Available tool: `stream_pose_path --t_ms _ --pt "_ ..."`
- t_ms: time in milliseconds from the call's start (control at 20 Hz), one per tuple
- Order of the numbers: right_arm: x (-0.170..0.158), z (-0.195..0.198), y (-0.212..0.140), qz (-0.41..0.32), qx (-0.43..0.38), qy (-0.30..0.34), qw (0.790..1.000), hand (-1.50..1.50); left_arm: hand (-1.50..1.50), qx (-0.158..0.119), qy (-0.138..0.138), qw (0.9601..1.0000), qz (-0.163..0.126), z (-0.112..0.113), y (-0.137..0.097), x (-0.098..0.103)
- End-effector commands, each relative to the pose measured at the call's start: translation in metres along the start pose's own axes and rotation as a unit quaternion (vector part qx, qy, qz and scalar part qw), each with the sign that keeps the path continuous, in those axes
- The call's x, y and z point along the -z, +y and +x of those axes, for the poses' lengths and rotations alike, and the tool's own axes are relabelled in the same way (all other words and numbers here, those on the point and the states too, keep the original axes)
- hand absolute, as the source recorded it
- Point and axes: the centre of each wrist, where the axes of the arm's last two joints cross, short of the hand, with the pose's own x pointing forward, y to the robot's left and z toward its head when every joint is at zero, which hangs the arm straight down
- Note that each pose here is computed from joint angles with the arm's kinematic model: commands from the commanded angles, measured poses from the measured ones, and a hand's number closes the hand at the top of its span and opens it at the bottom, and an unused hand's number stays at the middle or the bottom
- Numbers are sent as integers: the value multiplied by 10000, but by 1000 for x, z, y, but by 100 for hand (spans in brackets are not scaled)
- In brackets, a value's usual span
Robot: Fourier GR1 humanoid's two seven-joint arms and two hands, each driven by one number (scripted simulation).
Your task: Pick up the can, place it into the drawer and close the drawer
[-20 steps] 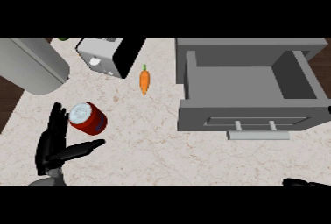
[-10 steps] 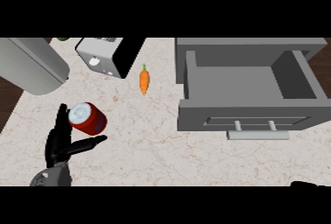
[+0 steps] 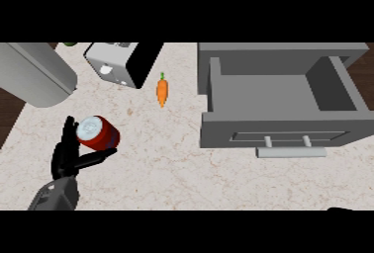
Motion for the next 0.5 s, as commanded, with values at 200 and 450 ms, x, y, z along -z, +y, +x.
stream_pose_path --t_ms 200,450 --pt "7 7 -4 -58 -154 -8 9999 -150 -150 -43 -107 9997 -210 -2 6 13" --pt "10 6 -1 0 -126 -90 9999 -150 -150 -104 -75 9975 -694 6 -8 27"
